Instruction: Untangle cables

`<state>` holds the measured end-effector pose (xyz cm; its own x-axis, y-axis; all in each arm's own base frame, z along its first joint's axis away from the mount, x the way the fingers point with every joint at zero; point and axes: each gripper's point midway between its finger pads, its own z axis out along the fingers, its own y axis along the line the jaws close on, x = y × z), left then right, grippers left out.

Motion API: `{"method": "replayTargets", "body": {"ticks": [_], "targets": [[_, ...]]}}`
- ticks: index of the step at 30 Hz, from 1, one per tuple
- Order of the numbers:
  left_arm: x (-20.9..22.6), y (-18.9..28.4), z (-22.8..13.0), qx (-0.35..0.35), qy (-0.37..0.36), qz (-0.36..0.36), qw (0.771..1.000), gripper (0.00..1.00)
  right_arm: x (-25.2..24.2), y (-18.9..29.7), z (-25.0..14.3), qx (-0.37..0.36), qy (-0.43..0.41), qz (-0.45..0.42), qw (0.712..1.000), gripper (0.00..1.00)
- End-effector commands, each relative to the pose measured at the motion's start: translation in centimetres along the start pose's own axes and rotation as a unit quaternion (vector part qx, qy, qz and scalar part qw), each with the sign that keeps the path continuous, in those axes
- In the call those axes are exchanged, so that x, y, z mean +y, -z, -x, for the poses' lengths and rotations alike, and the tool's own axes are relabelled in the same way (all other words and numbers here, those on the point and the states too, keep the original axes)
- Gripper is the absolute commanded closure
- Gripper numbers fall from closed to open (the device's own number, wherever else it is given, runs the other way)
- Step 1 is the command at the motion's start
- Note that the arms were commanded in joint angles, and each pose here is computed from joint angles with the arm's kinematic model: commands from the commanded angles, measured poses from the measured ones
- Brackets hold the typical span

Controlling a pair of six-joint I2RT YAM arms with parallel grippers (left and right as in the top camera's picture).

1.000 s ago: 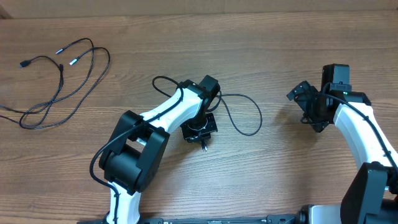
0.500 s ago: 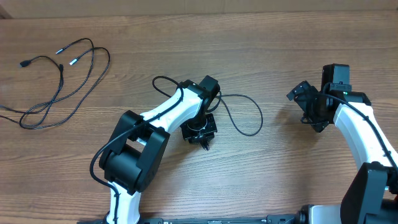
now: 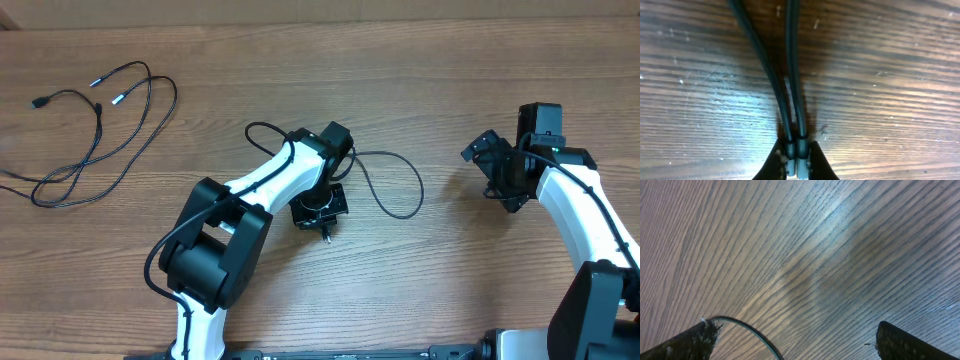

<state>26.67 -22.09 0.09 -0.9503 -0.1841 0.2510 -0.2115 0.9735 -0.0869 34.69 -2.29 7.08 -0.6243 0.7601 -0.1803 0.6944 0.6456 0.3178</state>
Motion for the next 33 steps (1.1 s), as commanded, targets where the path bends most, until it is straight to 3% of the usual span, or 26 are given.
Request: {"method": "replayTargets", "body": {"ticks": [1, 11, 20, 27, 33], "targets": [[0.9, -0.2, 0.4, 0.001, -0.005, 0.008, 1.0, 0.96, 0.5, 0.6, 0.7, -0.014, 0.001, 0.006, 1.0, 0.0], [0.6, 1.8, 1.7, -0.016, -0.023, 0.007, 1.0, 0.96, 0.5, 0.6, 0.7, -0.014, 0.001, 0.006, 1.0, 0.0], [0.9, 11.4, 5.9, -0.128, -0.011, 0.058, 0.99, 0.96, 0.5, 0.6, 0.7, -0.014, 0.001, 0.006, 1.0, 0.0], [6.7, 22.8, 9.9, -0.24, 0.073, 0.092, 0.964, 0.96, 0.5, 0.6, 0.7, -0.014, 0.001, 0.006, 1.0, 0.0], [14.6, 30.0, 11.7, -0.288, 0.183, 0.058, 0.938, 0.96, 0.5, 0.6, 0.7, -0.014, 0.001, 0.006, 1.0, 0.0]]}}
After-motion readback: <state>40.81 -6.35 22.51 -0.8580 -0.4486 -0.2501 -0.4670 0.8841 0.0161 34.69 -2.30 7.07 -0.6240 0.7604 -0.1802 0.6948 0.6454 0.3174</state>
